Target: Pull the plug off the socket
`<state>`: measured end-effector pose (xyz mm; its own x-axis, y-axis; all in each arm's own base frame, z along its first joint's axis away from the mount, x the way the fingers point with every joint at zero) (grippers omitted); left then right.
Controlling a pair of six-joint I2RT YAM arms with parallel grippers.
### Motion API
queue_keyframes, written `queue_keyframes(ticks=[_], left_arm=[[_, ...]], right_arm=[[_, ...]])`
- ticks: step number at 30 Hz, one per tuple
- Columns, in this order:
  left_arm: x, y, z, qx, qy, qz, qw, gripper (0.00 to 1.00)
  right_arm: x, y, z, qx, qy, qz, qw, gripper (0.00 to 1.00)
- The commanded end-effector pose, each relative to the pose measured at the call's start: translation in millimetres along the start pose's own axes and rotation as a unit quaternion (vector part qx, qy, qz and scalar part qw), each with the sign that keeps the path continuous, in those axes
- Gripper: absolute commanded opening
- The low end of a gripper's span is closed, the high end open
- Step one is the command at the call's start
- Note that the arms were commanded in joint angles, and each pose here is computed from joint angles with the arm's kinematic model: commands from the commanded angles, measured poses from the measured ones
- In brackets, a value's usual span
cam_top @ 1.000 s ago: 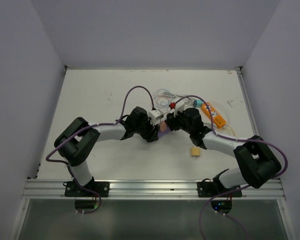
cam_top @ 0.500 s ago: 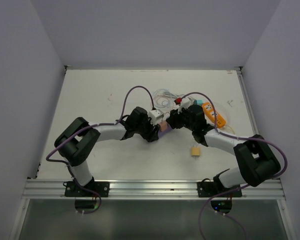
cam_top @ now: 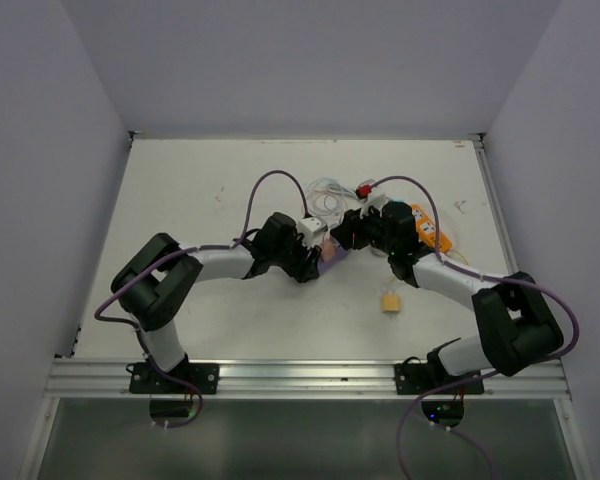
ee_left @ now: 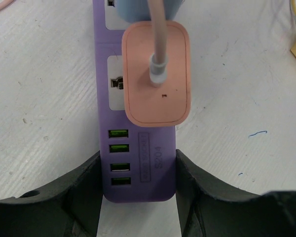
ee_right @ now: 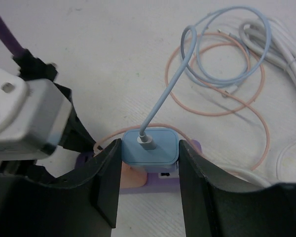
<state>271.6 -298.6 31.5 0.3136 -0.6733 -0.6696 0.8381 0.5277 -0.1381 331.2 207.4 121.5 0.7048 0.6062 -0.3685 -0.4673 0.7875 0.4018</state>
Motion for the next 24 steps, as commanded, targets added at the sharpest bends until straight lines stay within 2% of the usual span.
queue_keyframes(ticks=[1, 7, 15, 20, 22, 24], left_arm=[[-1, 4, -93, -0.065, 0.160, 0.028, 0.985, 0.00], [-2, 4, -91, -0.064, 0.156, 0.030, 0.985, 0.00], [-4, 6, -90, -0.064, 0.151, 0.037, 0.986, 0.00], [-6, 8, -88, -0.065, 0.146, 0.044, 0.986, 0.00], [-9, 9, -85, -0.064, 0.139, 0.049, 0.987, 0.00], [-10, 10, -84, -0.065, 0.136, 0.052, 0.987, 0.00]], right_arm=[[-9, 56, 51, -0.005, -0.054, 0.111, 0.992, 0.00], [-8, 53, 45, -0.004, -0.037, 0.108, 0.993, 0.00], [-26, 3, 44, -0.017, -0.038, -0.018, 0.999, 0.00], [-37, -17, 29, -0.012, -0.003, -0.077, 0.997, 0.00], [-45, -33, 29, -0.005, -0.001, -0.127, 0.992, 0.00], [-55, -46, 20, 0.003, 0.032, -0.169, 0.985, 0.03]])
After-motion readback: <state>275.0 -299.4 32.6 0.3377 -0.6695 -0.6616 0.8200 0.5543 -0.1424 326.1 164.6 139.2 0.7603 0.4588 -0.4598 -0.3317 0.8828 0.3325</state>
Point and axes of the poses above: each gripper's point midway between its finger pads, its own x axis out along the fingers, its own y axis along the line the jaws close on, z = x × y, the point moved 2 cm from there along -x, back along the fingers, and after that the axes turned 10 degrees about x, right-handed, at the moved point
